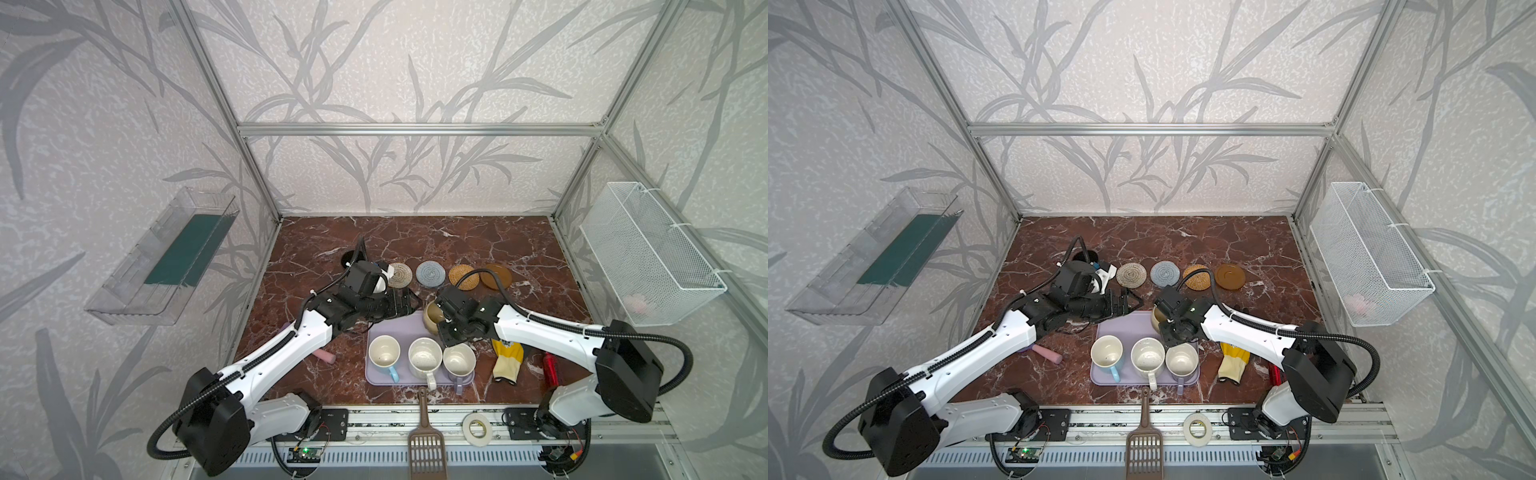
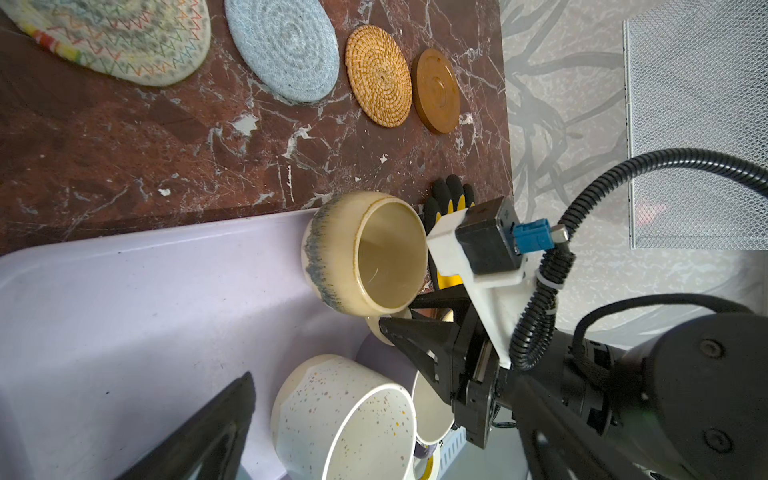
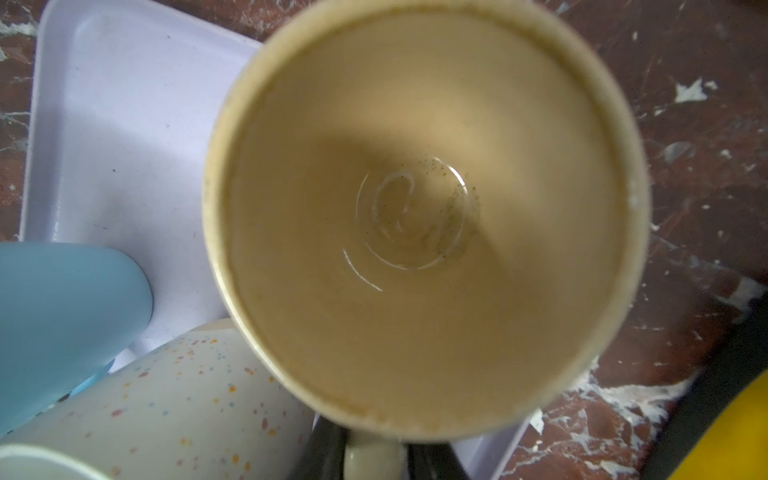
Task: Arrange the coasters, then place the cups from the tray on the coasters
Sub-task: 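Close the right gripper on the cream mug handle and lift it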
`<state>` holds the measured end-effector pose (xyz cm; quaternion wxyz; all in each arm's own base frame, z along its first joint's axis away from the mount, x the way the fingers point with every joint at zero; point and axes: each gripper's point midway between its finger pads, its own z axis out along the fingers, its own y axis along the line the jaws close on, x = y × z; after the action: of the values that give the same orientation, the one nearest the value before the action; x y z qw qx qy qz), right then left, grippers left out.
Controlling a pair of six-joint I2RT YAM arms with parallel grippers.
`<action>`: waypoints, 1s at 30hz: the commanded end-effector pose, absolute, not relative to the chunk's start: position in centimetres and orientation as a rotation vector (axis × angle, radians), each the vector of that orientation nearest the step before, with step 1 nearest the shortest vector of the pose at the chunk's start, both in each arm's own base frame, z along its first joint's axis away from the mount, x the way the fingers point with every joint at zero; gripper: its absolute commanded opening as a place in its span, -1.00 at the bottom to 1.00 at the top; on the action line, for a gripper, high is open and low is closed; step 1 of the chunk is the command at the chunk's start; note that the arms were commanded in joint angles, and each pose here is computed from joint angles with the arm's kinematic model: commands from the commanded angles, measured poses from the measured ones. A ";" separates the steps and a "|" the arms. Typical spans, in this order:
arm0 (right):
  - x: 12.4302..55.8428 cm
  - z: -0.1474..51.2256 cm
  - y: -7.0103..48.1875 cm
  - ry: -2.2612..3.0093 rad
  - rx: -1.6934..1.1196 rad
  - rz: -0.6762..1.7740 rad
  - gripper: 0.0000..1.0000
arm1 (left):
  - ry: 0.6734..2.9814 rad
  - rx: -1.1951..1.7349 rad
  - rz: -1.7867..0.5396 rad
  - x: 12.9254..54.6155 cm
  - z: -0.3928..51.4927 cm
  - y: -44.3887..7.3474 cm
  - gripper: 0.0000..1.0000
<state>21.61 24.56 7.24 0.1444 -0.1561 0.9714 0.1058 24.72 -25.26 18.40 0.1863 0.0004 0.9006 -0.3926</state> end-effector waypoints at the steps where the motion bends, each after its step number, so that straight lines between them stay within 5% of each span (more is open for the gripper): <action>1: 23.2 7.4 25.1 2.729 -0.426 0.300 -0.63 | 2.518 -0.001 -1.084 25.0 18.9 -25.2 0.98; 9: 23.6 7.5 25.5 2.705 -0.431 0.321 -0.71 | 2.518 -0.007 -1.074 24.9 19.0 -25.0 0.98; 15: 24.0 10.2 25.9 2.620 -0.447 0.376 -0.96 | 2.503 -0.013 -1.064 25.1 19.2 -24.9 0.97; 30: 24.1 13.8 26.0 2.538 -0.419 0.455 -1.00 | 2.407 -0.069 -1.101 25.9 21.0 -24.8 0.95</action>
<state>22.66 24.99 10.43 0.2056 -0.1608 0.9559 0.1347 25.54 -24.86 19.49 0.2175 -0.0174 0.8941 -0.3912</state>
